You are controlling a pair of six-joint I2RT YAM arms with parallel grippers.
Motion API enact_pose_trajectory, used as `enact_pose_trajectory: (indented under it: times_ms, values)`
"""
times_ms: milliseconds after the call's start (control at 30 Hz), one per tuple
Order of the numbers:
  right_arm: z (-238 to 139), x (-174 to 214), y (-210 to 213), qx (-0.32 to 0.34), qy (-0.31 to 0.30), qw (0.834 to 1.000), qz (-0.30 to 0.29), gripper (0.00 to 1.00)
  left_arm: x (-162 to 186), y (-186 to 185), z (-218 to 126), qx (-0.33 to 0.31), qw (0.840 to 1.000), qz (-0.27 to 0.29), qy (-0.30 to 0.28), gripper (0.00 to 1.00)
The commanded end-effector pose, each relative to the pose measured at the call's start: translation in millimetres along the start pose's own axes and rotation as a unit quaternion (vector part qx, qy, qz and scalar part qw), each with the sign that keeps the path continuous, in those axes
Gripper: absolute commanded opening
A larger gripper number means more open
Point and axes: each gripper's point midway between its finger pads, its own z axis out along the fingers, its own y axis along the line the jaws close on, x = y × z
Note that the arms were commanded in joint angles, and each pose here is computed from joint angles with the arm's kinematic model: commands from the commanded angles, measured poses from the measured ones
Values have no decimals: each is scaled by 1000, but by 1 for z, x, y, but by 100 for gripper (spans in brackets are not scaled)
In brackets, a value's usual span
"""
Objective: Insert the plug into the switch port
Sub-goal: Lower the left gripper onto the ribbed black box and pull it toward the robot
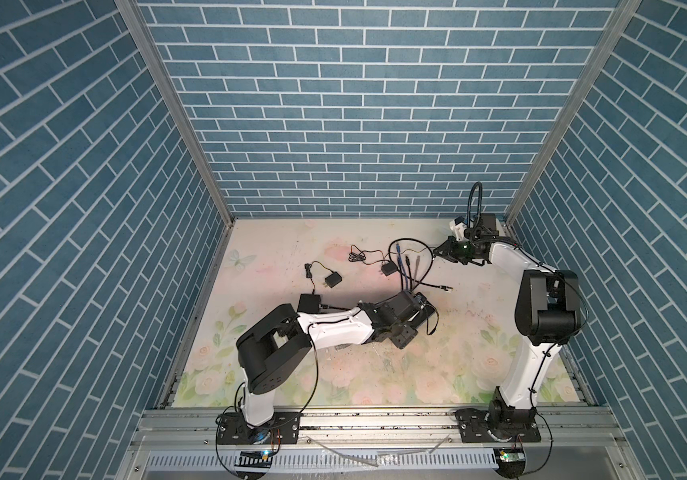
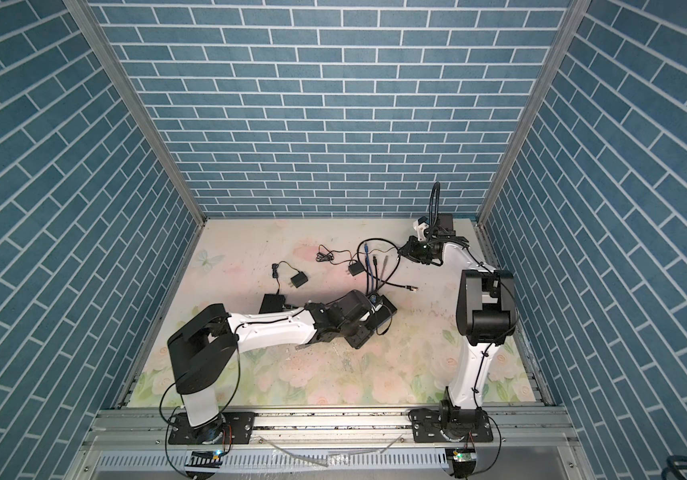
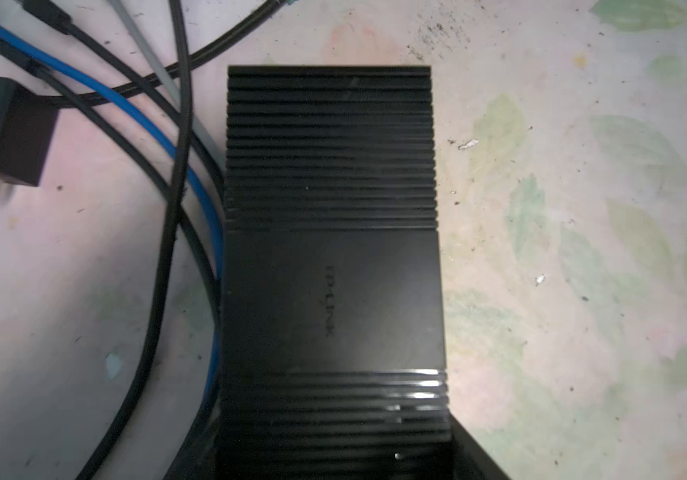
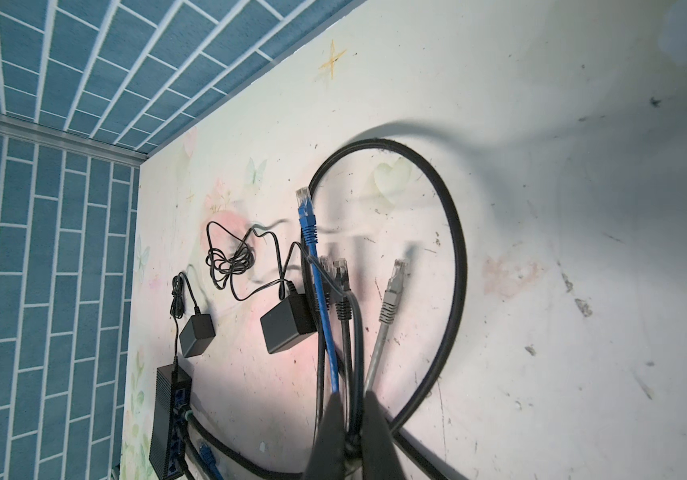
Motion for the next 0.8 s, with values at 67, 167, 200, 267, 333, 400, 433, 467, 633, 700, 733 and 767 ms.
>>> enact_pose_trajectory:
  times_ms: [67,167,200,267,333,400,433,467,633,700,733,767]
  values:
    - [5,14,2,17,15,1000,-14,0,18,25,-22,-58,998,-11,-7,50]
    - [4,21,10,20,18,999,-21,0,44,37,-29,-75,997,-22,19,50]
    - [4,24,14,20,19,999,-25,0,53,40,-31,-80,996,-27,29,50]
    - [4,30,19,21,21,999,-30,0,70,47,-34,-88,994,-41,50,51]
    - [2,35,25,20,20,999,-33,0,85,54,-38,-98,991,-56,70,52]
    - [0,39,32,17,19,999,-35,0,97,58,-40,-102,989,-70,83,54]
    - [-1,42,34,16,19,999,-36,0,103,59,-41,-102,988,-76,89,55]
    - [-2,44,37,16,18,999,-38,0,108,59,-41,-101,987,-79,94,56]
    - [-3,52,49,12,22,998,-49,0,121,56,-39,-87,985,-84,126,69]
    - [-3,55,51,11,25,998,-50,0,121,56,-39,-86,983,-88,134,81]
    - [-2,56,52,10,26,998,-51,0,120,55,-38,-78,983,-94,137,85]
    - [-2,57,54,9,26,998,-52,0,119,55,-38,-69,983,-101,137,89]
